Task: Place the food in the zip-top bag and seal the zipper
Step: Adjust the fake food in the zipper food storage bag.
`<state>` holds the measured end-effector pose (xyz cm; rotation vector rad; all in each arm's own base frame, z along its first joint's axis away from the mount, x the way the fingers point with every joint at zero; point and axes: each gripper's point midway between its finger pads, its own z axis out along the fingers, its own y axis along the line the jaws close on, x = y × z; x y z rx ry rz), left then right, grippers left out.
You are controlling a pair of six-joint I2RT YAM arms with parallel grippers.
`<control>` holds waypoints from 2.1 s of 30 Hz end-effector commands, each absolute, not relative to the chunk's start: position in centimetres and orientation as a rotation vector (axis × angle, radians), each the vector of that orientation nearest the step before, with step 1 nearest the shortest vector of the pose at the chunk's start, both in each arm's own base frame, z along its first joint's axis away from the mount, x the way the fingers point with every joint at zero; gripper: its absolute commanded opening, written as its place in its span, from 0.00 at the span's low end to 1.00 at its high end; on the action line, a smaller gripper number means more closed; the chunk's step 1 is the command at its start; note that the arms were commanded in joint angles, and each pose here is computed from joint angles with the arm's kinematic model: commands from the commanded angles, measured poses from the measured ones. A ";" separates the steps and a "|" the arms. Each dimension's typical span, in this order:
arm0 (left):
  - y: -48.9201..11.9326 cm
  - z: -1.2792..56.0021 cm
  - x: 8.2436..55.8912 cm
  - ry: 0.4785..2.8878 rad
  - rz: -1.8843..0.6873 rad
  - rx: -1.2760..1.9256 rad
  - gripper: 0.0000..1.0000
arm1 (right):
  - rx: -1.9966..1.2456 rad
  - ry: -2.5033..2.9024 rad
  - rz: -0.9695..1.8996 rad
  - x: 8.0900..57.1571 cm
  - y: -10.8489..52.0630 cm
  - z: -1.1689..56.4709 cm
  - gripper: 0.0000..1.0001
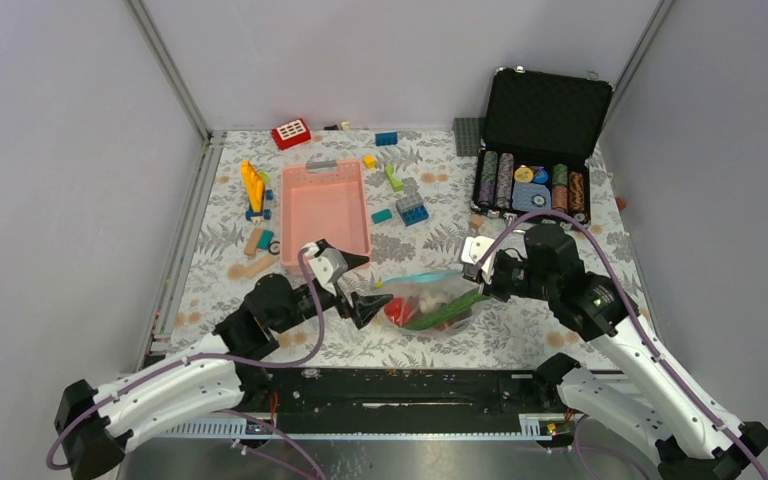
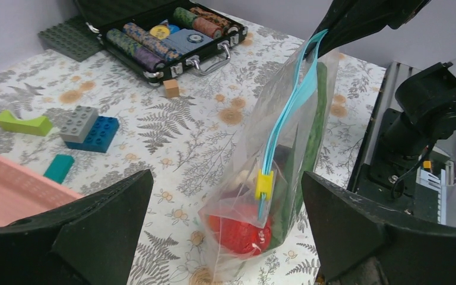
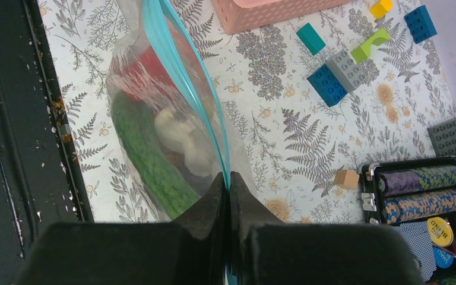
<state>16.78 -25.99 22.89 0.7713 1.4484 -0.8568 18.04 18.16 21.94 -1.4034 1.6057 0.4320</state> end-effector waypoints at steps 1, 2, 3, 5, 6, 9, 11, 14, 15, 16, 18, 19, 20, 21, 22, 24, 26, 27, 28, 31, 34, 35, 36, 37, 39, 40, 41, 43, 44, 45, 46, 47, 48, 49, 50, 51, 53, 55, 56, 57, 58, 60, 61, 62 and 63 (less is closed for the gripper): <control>-27.9 24.6 16.4 1.354 -1.010 0.772 0.98 | -1.321 1.605 0.424 18.8 18.2 23.1 0.02; -28.1 24.3 16.5 1.364 -1.027 0.769 0.96 | -1.310 1.614 0.416 19.0 18.1 23.1 0.01; -28.3 24.3 16.6 1.359 -1.047 0.769 0.95 | -1.302 1.624 0.412 19.0 18.0 23.0 0.02; -28.7 24.0 16.6 1.364 -1.085 0.777 0.92 | -1.280 1.641 0.403 19.2 17.8 22.9 0.02; -28.9 23.6 16.6 1.369 -1.096 0.787 0.92 | -1.261 1.652 0.398 19.3 17.7 22.9 0.02; -29.3 22.8 16.4 1.372 -1.113 0.820 0.86 | -1.229 1.662 0.384 19.5 17.4 22.7 0.02; -29.4 22.3 16.5 1.367 -1.120 0.824 0.80 | -1.218 1.663 0.384 19.6 17.4 22.5 0.02; -29.7 22.4 16.7 1.347 -1.138 0.824 0.69 | -1.214 1.662 0.400 19.4 17.5 22.3 0.01; -29.9 22.4 16.6 1.340 -1.144 0.830 0.65 | -1.213 1.664 0.404 19.3 17.6 22.3 0.02; -29.9 22.4 16.7 1.335 -1.149 0.834 0.61 | -1.210 1.664 0.404 19.3 17.5 22.3 0.01; -30.1 22.1 16.7 1.337 -1.155 0.849 0.46 | -1.196 1.671 0.401 19.4 17.5 22.3 0.02; -30.2 21.8 16.6 1.345 -1.160 0.856 0.39 | -1.192 1.674 0.400 19.5 17.5 22.3 0.01; -30.2 21.5 16.6 1.355 -1.167 0.859 0.35 | -1.186 1.681 0.395 19.6 17.4 22.2 0.01; -30.2 21.4 16.4 1.357 -1.175 0.865 0.33 | -1.178 1.687 0.388 19.7 17.3 22.2 0.01; -30.1 21.2 16.3 1.360 -1.180 0.864 0.32 | -1.170 1.691 0.383 19.8 17.2 22.2 0.01; -29.9 21.1 16.2 1.349 -1.183 0.855 0.32 | -1.165 1.689 0.384 19.7 17.2 22.3 0.01; -29.8 21.1 16.2 1.342 -1.179 0.848 0.33 | -1.155 1.685 0.390 19.8 17.3 22.3 0.01; -29.8 21.2 16.3 1.339 -1.179 0.846 0.33 | -1.149 1.683 0.395 19.8 17.3 22.4 0.01; -29.8 21.2 16.3 1.338 -1.183 0.846 0.33 | -1.141 1.686 0.397 19.8 17.3 22.3 0.01; -30.1 21.1 16.5 1.339 -1.193 0.840 0.34 | -1.119 1.695 0.397 19.9 17.3 22.2 0.00; -30.3 21.3 16.7 1.337 -1.222 0.811 0.34 | -1.091 1.704 0.406 19.9 17.3 21.9 0.00; -30.4 21.4 16.7 1.330 -1.239 0.808 0.33 | -1.083 1.702 0.410 19.9 17.3 21.9 0.00; -30.5 21.4 16.5 1.324 -1.254 0.813 0.31 | -1.073 1.699 0.412 19.9 17.3 22.0 0.00; -30.5 21.4 16.5 1.322 -1.263 0.813 0.30 | -1.062 1.698 0.412 20.0 17.2 22.1 0.00; -30.7 21.4 16.6 1.322 -1.272 0.816 0.23 | -1.047 1.702 0.411 20.0 17.1 22.0 0.00; -30.7 21.4 16.7 1.324 -1.274 0.815 0.15 | -1.038 1.706 0.409 20.0 17.0 22.0 0.00; -30.7 21.5 16.7 1.325 -1.280 0.812 0.01 | -1.031 1.713 0.406 20.0 17.0 21.8 0.00; -30.6 21.8 16.6 1.313 -1.291 0.812 0.00 | -1.018 1.725 0.394 20.1 16.7 21.6 0.02; -30.6 22.1 16.3 1.297 -1.298 0.823 0.00 | -1.009 1.732 0.385 20.2 16.5 21.5 0.02; -30.5 22.2 16.1 1.292 -1.300 0.832 0.00 | -1.004 1.740 0.378 20.2 16.4 21.4 0.03; -30.5 22.4 16.0 1.289 -1.298 0.842 0.00 | -1.006 1.744 0.374 20.2 16.3 21.3 0.05; -30.4 22.7 15.9 1.291 -1.290 0.852 0.00 | -1.011 1.747 0.370 20.2 16.2 21.3 0.10; -30.4 22.7 16.1 1.308 -1.273 0.866 0.00 | -1.020 1.743 0.367 20.2 16.3 21.3 0.17; -30.5 22.4 16.4 1.358 -1.247 0.883 0.00 | -1.035 1.740 0.367 20.2 16.4 21.4 0.26; -30.5 22.3 16.7 1.394 -1.221 0.905 0.00 | -1.060 1.733 0.376 20.1 16.6 21.4 0.35; -30.6 22.2 16.7 1.428 -1.209 0.934 0.00 | -1.095 1.723 0.398 19.8 17.0 21.4 0.45; -30.9 22.4 16.7 1.452 -1.203 0.982 0.00 | -1.173 1.670 0.454 19.1 18.0 22.2 0.54; -31.1 22.7 16.7 1.454 -1.206 0.998 0.00 | -1.227 1.602 0.517 18.5 19.2 23.3 0.61; -31.2 22.8 16.7 1.456 -1.210 0.998 0.00 | -1.238 1.557 0.552 18.4 19.9 24.2 0.64; -31.2 22.9 16.8 1.455 -1.214 0.996 0.00 | -1.255 1.508 0.601 18.0 20.7 25.1 0.65; -31.3 23.0 16.7 1.454 -1.218 0.998 0.00 | -1.286 1.455 0.653 17.4 21.5 26.0 0.67; -31.3 23.2 16.6 1.450 -1.224 0.998 0.00 | -1.340 1.365 0.752 16.2 22.8 27.6 0.68; -31.4 23.4 16.6 1.446 -1.226 0.999 0.00 | -1.356 1.331 0.797 15.7 23.3 28.3 0.68; -31.4 23.5 16.6 1.443 -1.224 0.997 0.00 | -1.362 1.309 0.839 15.5 23.9 28.9 0.68; -31.3 23.7 16.6 1.442 -1.222 0.991 0.00 | -1.359 1.286 0.875 15.4 24.4 29.7 0.68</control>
